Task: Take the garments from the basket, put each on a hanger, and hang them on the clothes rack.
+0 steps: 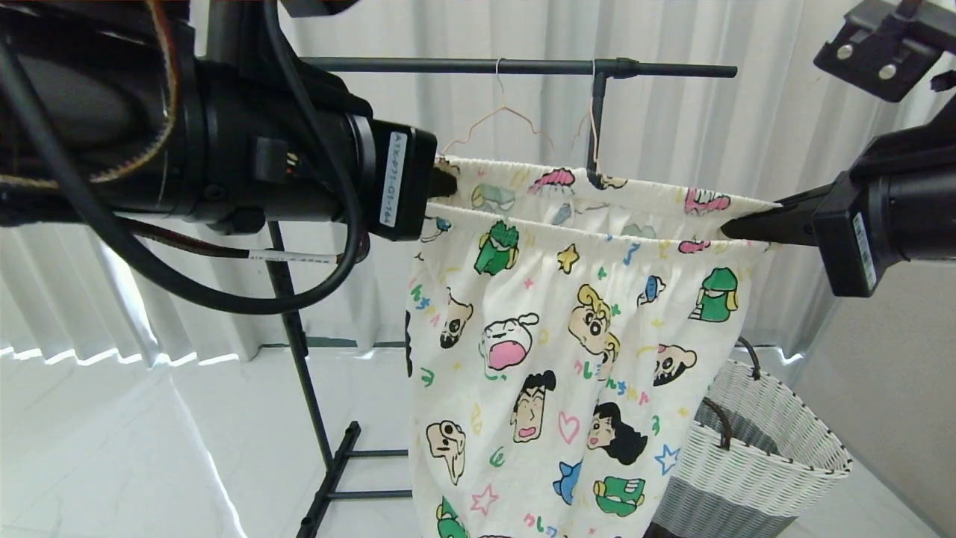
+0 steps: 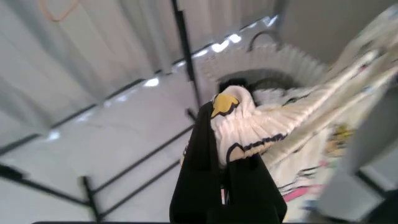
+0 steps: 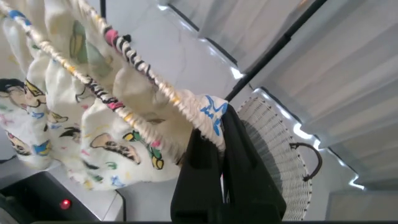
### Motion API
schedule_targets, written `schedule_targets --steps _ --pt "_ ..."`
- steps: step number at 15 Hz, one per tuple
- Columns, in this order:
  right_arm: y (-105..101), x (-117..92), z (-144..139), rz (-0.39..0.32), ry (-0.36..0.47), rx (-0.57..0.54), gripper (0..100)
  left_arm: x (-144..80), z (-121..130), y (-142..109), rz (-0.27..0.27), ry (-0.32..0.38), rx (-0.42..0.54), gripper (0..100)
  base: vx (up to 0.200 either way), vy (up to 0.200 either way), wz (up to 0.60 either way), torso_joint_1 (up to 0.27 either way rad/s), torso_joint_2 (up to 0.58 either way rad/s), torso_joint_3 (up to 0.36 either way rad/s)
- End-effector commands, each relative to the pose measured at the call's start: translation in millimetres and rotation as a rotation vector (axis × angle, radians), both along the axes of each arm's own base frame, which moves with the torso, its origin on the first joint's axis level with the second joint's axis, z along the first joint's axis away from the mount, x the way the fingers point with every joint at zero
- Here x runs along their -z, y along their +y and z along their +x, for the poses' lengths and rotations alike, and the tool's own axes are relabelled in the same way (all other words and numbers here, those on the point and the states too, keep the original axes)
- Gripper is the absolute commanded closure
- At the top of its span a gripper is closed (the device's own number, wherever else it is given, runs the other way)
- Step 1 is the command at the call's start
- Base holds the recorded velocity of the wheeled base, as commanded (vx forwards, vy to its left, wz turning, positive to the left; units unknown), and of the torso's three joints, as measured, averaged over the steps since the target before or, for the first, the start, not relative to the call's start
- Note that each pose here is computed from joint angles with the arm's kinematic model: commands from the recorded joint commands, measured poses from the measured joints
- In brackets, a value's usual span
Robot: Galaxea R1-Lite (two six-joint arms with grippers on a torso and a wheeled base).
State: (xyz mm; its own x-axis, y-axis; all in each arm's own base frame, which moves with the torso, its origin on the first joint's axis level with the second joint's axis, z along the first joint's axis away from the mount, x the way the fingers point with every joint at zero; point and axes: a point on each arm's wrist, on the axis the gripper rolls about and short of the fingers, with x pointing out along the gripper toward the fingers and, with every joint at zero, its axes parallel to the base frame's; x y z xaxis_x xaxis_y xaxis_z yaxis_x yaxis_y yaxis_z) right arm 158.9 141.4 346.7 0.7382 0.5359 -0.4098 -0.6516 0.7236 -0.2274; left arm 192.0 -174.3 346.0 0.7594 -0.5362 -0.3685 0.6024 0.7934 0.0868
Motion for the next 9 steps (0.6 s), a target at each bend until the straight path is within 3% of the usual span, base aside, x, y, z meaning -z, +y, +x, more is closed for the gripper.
schedule_targets --steps 1,3,5,9 --pt "-4 -2 -2 0.004 -0.006 0.009 100 16 2 7 0.094 -0.03 -0.011 100 0.0 0.0 0.0 0.0 0.0 0.0" --pt "-6 -4 -4 0.014 -0.005 -0.01 100 27 6 8 0.09 -0.103 -0.01 100 0.0 0.0 0.0 0.0 0.0 0.0" --pt "-7 -6 -7 0.026 -0.002 -0.034 100 33 7 6 0.051 -0.163 -0.006 100 0.0 0.0 0.0 0.0 0.0 0.0" --pt "-13 -5 -14 0.013 0.013 -0.033 100 28 3 8 0.029 -0.187 0.002 100 0.0 0.0 0.0 0.0 0.0 0.0"
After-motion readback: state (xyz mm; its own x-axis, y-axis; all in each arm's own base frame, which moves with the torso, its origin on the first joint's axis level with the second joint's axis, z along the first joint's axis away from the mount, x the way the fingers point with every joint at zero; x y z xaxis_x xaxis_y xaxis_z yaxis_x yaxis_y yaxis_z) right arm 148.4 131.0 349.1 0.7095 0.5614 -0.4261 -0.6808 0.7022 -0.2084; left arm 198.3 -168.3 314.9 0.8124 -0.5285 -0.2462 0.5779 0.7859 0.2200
